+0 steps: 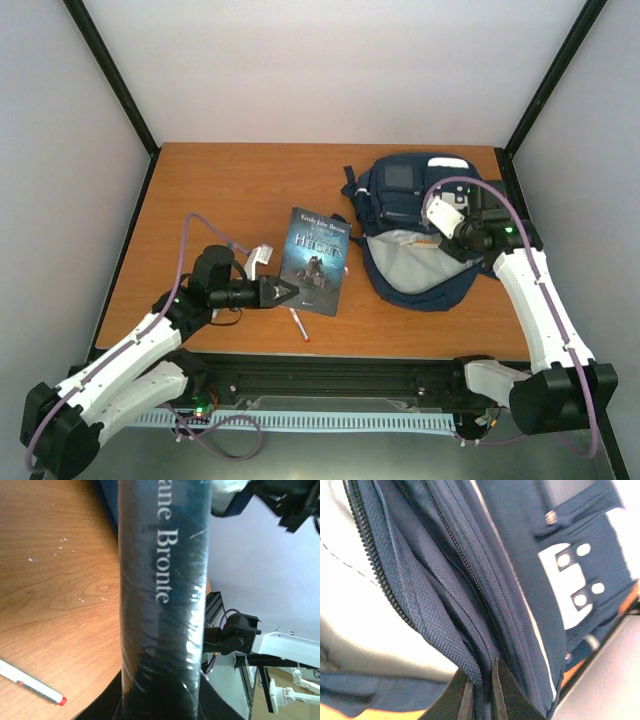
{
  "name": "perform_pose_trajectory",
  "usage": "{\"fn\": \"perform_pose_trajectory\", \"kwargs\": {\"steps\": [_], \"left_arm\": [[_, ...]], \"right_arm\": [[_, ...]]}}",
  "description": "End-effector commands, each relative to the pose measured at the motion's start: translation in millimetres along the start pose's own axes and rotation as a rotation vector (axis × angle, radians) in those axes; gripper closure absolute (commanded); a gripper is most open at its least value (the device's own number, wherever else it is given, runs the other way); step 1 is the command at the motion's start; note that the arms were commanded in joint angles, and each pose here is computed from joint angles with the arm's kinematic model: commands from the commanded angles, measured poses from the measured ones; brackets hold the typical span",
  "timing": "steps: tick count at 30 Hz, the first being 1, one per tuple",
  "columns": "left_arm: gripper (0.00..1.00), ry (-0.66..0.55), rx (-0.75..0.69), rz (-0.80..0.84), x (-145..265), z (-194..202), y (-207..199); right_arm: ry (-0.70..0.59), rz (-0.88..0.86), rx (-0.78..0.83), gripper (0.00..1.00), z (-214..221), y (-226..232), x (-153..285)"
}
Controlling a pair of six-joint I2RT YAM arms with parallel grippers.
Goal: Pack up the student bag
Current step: Place the book in the student bag.
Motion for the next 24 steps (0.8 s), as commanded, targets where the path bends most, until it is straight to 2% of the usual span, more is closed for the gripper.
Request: {"fn": "perform_pose_trajectory", "kwargs": {"steps": [1, 5, 12, 19, 24], "left_arm": [[0.99, -0.098, -0.135, 0.225, 3.4, -29.6, -41.5], [0.99, -0.036, -0.168, 0.274, -6.3, -34.2, -59.5], [0.99, 0.157, -0.248, 0.383, -48.7, -21.9, -113.5], [0.99, 0.167, -0.184, 0.444, -94.1, -19.0, -134.2], [0.99, 0.156, -0.140, 0.376, -125.3, -24.5, -124.7]], "right_arm": [[-0.154, 0.108, -0.097, 0.97, -32.2, -28.4, 41.2], [-0.200, 0.172, -0.155, 0.97, -50.6, -49.8, 53.0], [-0.304, 0.153, -0.251, 0.97, -80.5, -65.5, 66.8], [-0.364, 0.128, -0.264, 0.97, -94.6, -60.3, 84.2], [-0.387, 0.095, -0.266, 0.97, -91.5, -49.7, 95.7]]}}
Point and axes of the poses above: each gripper's point midway between its finger pads, its own x axis back along the fingers, its own y axis along the line the jaws close on, z = x × y, the point moved 8 cm from there along x, back along the fingers, and after that the axes turned 7 degrees about -x, right-handed, at the moved point
